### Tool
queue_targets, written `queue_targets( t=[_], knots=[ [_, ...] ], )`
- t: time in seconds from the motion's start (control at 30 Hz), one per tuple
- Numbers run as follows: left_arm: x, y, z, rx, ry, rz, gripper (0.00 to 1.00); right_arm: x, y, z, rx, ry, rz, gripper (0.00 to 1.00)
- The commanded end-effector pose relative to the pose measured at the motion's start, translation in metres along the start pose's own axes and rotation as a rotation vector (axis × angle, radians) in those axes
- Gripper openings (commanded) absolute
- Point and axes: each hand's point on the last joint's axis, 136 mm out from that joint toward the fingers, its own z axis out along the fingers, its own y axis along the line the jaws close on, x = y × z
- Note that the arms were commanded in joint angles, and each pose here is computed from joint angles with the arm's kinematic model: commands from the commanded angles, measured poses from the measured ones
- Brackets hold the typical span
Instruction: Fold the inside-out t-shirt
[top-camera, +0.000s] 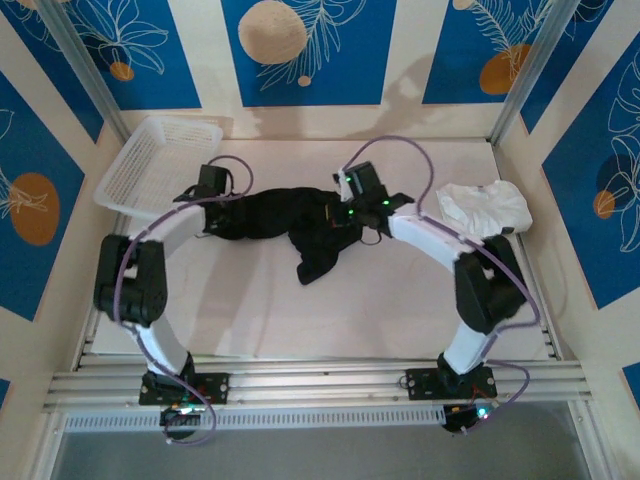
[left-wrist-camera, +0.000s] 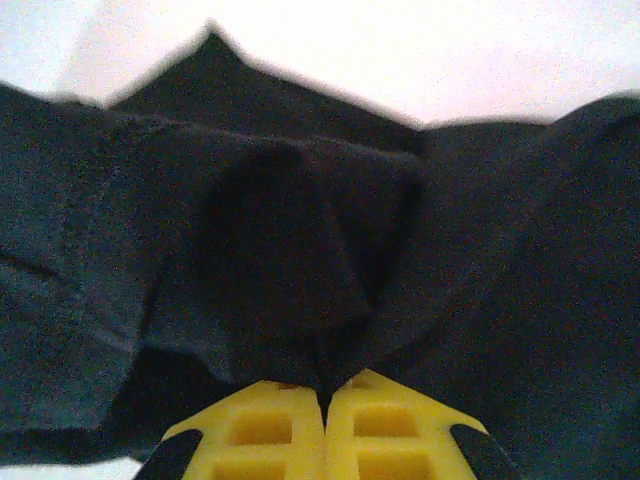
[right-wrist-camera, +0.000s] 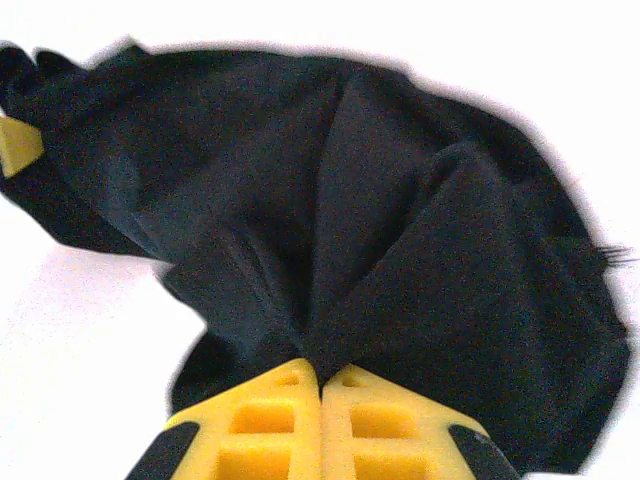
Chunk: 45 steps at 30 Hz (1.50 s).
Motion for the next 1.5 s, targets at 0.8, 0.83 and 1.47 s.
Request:
queue_targets(
  t=[0.8,0.83,1.47],
  knots=[
    [-0.11,-0.082,-0.432,0.445,-0.89,0.034,0.0,-0.123,0.045,-0.429,0.017,-0.926,-0.241,0.0],
    [-0.112,-0.082,-0.419,0.435,-0.866,0.029,0.0,-0.127,0.04,-0.418,0.032,-0.913,-0.234,0.0],
    [-0.09,0.01,-0.066,-0.197,-0.144,0.068,0.85,-0.114,-0.142,-0.074,0.425,-0.096,0.031,0.52]
  ],
)
